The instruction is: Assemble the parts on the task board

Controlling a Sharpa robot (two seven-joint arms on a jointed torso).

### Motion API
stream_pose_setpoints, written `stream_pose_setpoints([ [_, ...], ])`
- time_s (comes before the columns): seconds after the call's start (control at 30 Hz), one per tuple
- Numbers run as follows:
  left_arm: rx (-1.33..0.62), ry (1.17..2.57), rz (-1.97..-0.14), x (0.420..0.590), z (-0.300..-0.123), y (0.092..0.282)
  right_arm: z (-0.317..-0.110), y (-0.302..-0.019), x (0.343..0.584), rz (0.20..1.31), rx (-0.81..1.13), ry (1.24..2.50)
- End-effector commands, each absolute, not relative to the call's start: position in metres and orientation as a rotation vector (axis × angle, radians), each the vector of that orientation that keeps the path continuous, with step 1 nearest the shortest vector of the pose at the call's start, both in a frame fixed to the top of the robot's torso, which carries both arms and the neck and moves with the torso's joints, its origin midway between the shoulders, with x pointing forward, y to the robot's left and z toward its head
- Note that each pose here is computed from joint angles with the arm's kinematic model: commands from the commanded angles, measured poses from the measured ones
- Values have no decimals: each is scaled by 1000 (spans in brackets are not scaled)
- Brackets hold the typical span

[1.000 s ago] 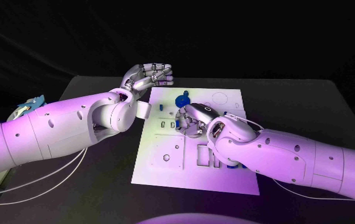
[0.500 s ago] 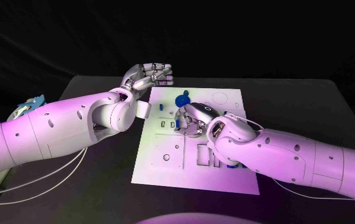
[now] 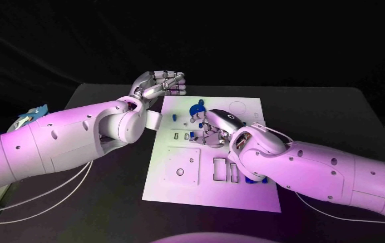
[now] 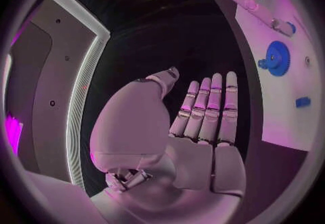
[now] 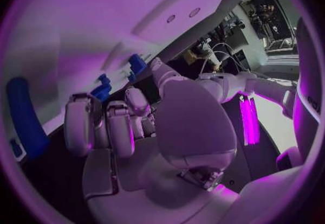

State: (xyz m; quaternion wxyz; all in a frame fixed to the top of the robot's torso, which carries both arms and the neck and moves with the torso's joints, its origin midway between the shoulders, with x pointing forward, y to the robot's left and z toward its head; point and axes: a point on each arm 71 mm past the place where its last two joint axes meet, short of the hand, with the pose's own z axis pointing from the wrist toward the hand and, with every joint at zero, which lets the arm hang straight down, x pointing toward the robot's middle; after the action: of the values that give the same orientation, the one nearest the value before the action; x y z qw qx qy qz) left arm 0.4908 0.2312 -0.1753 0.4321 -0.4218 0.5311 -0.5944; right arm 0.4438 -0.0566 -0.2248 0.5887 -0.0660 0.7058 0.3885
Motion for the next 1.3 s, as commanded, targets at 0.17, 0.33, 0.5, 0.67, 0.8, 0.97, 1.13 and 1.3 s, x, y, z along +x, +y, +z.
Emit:
stream_pose_setpoints([
  [0.17, -968, 1486, -1423, 494, -182, 231, -202, -70, 445, 1166, -63, 1643],
  [0.33, -918, 1602, -1345, 498, -190, 235, -188, -88, 453, 1283, 81, 1665],
  [0.5, -788, 1793, -1224, 499, -201, 237, -167, -115, 470, 1370, 299, 1639],
  [0.67, -665, 1951, -1083, 500, -203, 236, -152, -141, 485, 1356, 420, 1583],
  [0.8, -542, 2096, -912, 501, -200, 234, -146, -163, 497, 1307, 484, 1551],
  [0.97, -408, 2203, -726, 504, -196, 230, -145, -183, 506, 1251, 534, 1546],
  [1.13, -345, 2269, -605, 507, -195, 221, -145, -193, 507, 1223, 548, 1549],
  [1.3, -303, 2316, -496, 512, -196, 212, -145, -198, 505, 1203, 546, 1556],
])
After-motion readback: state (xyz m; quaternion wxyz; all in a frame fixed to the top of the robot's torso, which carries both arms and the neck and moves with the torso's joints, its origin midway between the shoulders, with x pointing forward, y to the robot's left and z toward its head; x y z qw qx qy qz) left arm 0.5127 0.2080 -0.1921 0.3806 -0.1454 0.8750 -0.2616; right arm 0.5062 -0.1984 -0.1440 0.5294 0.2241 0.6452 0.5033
